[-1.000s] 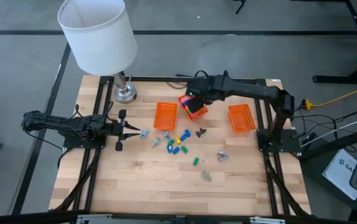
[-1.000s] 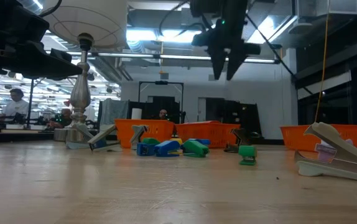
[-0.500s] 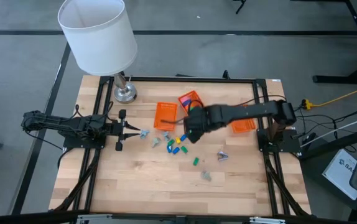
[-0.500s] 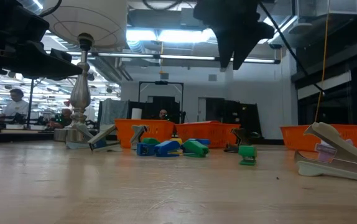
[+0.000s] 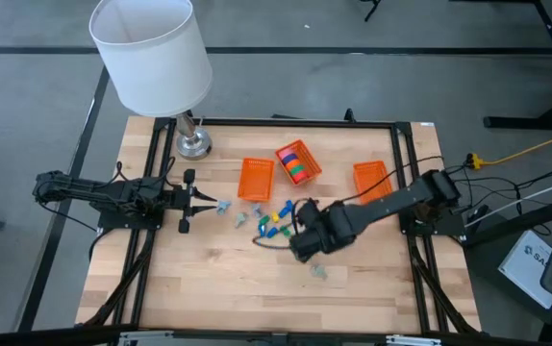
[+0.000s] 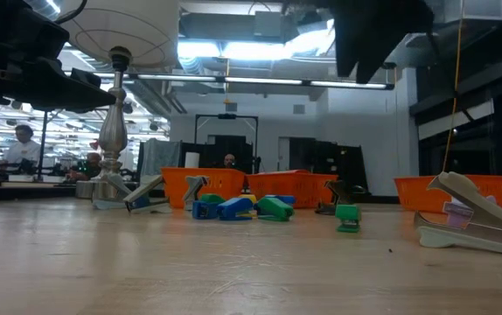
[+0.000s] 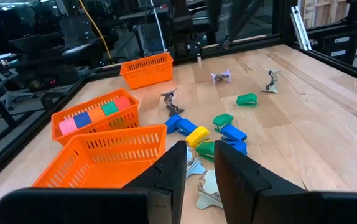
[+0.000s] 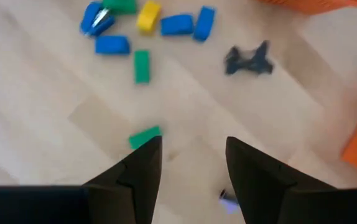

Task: Pick and place Stapler, Stapler remover, tape
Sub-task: Put the violet staple remover into the right orange bin

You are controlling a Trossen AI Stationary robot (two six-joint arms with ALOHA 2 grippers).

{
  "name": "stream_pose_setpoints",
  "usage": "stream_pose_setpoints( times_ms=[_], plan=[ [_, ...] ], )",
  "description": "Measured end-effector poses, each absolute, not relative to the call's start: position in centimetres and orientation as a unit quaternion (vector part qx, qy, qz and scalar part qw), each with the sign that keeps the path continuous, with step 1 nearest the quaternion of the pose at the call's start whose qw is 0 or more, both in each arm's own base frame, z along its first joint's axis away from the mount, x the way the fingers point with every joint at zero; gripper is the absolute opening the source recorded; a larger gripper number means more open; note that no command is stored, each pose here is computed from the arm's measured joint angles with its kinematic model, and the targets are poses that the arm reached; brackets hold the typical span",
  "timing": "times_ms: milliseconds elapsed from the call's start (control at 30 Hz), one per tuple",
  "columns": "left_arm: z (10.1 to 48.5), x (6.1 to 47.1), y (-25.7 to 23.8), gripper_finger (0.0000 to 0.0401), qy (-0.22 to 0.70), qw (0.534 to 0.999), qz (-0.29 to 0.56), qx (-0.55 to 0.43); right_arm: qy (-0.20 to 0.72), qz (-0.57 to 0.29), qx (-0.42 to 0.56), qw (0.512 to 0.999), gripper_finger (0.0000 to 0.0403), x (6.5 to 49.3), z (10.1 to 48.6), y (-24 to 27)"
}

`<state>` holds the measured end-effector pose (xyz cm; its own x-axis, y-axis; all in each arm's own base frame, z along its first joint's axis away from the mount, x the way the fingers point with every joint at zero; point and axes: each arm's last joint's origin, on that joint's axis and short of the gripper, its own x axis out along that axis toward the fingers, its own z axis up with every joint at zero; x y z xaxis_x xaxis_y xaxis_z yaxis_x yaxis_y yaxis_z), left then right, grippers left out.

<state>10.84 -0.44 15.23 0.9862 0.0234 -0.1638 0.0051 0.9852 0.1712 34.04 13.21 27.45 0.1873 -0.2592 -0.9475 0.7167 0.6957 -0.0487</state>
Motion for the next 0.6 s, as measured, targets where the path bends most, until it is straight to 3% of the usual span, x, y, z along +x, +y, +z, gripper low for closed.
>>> stream_pose_setpoints(
  times_ms=[600],
  plan=[
    [15.2, 10.8, -0.4, 0.0078, 0.083, 0.993, 0.004, 0.086, 0.565, -0.152, 0.135, 0.8, 0.018, 34.4, 27.6, 16.6]
  ],
)
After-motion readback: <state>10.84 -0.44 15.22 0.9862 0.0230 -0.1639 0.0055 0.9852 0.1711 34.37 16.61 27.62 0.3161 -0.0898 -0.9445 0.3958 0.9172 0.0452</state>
